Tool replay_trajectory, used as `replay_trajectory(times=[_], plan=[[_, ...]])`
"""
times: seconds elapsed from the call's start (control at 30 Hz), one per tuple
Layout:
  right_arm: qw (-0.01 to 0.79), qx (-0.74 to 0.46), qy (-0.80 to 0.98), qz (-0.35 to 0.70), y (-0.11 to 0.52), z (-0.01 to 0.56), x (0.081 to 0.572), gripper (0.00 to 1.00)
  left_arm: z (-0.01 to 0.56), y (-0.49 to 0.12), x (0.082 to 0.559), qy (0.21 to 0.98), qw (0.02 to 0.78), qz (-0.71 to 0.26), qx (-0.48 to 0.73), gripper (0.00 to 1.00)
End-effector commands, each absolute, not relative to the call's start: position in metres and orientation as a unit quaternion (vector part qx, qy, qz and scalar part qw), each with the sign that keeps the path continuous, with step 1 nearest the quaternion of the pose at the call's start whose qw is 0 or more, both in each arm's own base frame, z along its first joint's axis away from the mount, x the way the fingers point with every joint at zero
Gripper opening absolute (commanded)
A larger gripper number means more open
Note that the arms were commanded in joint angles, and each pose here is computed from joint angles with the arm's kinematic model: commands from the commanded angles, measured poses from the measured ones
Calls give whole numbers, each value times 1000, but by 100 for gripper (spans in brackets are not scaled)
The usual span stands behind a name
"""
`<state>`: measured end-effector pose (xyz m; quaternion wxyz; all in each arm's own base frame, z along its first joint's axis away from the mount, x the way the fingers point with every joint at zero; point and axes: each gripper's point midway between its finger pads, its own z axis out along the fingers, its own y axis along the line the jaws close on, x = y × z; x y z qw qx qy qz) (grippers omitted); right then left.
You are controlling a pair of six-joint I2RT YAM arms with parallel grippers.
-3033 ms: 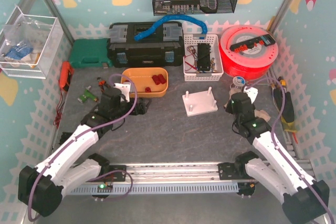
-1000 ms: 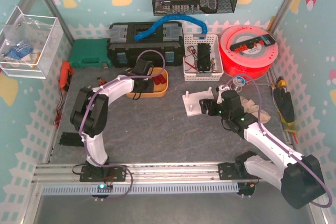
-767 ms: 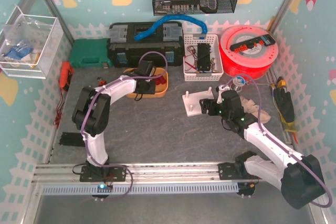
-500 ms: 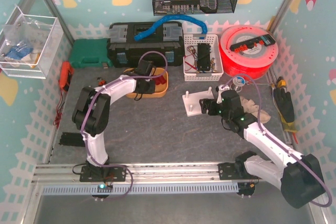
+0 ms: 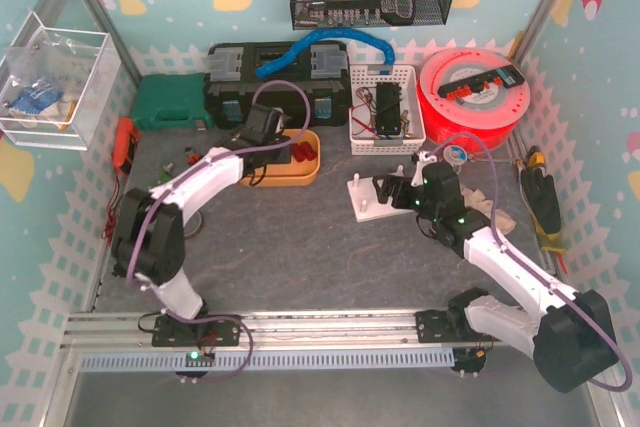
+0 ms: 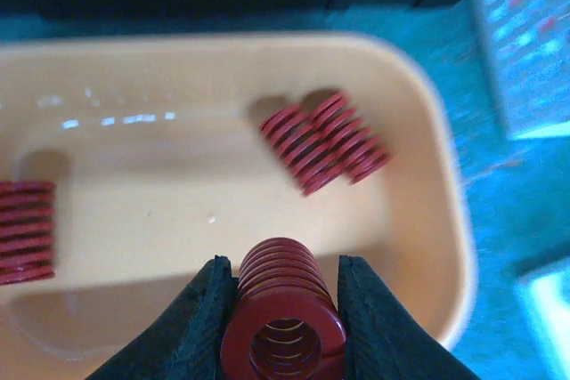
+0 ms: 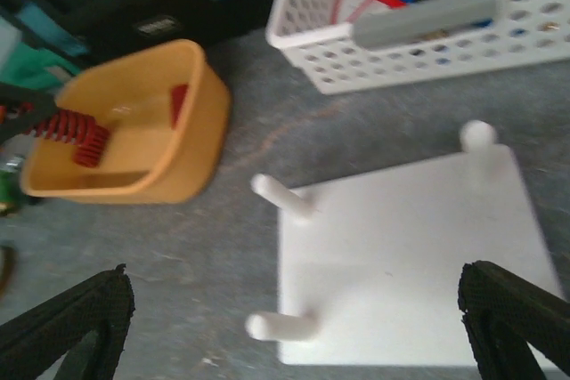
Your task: Install the large spring
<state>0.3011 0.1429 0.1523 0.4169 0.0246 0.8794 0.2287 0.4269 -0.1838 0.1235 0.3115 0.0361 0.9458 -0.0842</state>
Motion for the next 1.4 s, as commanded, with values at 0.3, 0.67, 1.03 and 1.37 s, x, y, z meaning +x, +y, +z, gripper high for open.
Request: replay_trajectory(times=[0.3, 0.67, 1.03, 1.37], plan=[[371, 52, 768, 520, 227, 249, 319, 90, 273, -226, 373, 749, 567, -324, 108, 0], [328, 145, 652, 668, 253, 292, 327, 68, 319, -242, 319, 625, 663, -382, 155, 0], [301, 120, 617, 717, 305, 321, 332, 62, 339, -256, 295, 572, 687, -412, 177, 0], [291, 98, 594, 743, 325, 339, 320, 53, 333, -261, 291, 565, 692, -410, 184, 0]])
